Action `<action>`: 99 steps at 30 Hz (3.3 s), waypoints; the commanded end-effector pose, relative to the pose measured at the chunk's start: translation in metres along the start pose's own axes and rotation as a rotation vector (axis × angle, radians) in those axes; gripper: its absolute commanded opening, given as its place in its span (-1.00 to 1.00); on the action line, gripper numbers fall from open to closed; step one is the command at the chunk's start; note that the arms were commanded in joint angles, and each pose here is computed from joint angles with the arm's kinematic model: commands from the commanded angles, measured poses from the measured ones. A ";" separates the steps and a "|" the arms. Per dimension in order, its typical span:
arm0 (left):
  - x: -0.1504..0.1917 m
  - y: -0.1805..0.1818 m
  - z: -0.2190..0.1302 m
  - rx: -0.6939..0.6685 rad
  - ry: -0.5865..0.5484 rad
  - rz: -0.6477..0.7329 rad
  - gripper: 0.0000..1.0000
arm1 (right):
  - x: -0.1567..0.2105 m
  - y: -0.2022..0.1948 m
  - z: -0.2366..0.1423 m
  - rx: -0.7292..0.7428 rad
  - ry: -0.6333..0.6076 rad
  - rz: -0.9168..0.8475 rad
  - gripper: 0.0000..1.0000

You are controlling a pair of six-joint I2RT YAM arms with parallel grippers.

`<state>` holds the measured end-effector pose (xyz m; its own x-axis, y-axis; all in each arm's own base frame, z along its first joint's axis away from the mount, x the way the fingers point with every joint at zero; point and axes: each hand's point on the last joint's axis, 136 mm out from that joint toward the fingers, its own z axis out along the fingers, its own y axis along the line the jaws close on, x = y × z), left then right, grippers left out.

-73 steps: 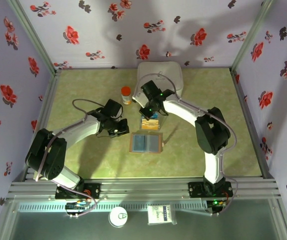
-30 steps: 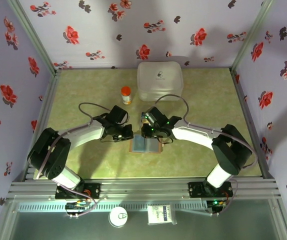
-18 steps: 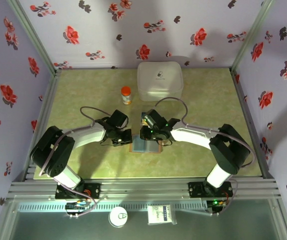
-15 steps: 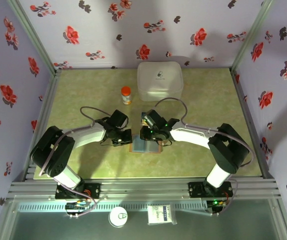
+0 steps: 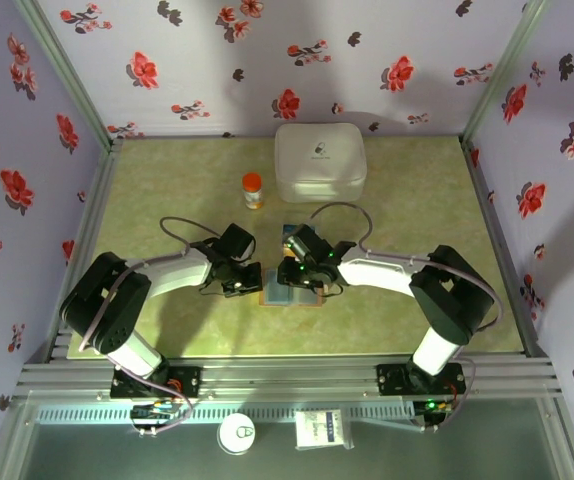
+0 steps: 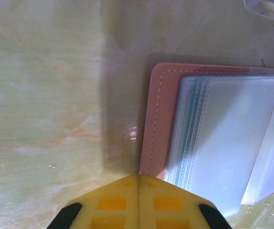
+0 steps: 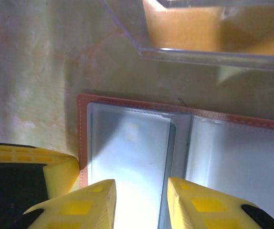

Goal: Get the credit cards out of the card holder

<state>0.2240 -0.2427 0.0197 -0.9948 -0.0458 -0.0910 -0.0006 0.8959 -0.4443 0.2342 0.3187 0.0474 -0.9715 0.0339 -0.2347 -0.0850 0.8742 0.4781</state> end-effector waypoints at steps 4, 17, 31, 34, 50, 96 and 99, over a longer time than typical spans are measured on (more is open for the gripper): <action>0.001 -0.002 -0.008 -0.009 -0.010 -0.001 -1.00 | 0.005 0.007 0.004 -0.028 0.010 0.016 -0.33; 0.000 -0.015 -0.006 0.030 -0.003 0.000 -1.00 | 0.006 0.011 0.002 -0.040 0.014 0.012 -0.33; 0.010 0.004 0.005 -0.024 0.026 -0.015 -1.00 | 0.012 0.013 0.014 -0.065 0.051 0.030 -0.30; 0.010 0.005 0.004 -0.030 0.024 -0.013 -1.00 | 0.013 0.010 0.017 -0.053 0.055 0.032 -0.30; 0.009 0.008 0.001 -0.050 0.018 -0.006 -1.00 | 0.014 -0.016 0.008 0.071 0.027 0.019 -0.31; -0.004 -0.054 -0.012 0.101 -0.057 -0.045 -0.58 | 0.010 -0.021 0.012 -0.161 -0.022 0.212 -0.43; -0.003 -0.050 -0.010 0.092 -0.057 -0.055 -0.52 | 0.010 -0.023 0.013 -0.168 -0.025 0.226 -0.46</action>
<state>0.2276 -0.2861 0.0604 -0.9875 -0.1007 -0.1214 -0.0178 0.8362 -0.5482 0.2313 0.3112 0.0269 -0.9672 0.2033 -0.1524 0.0572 0.7587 0.6489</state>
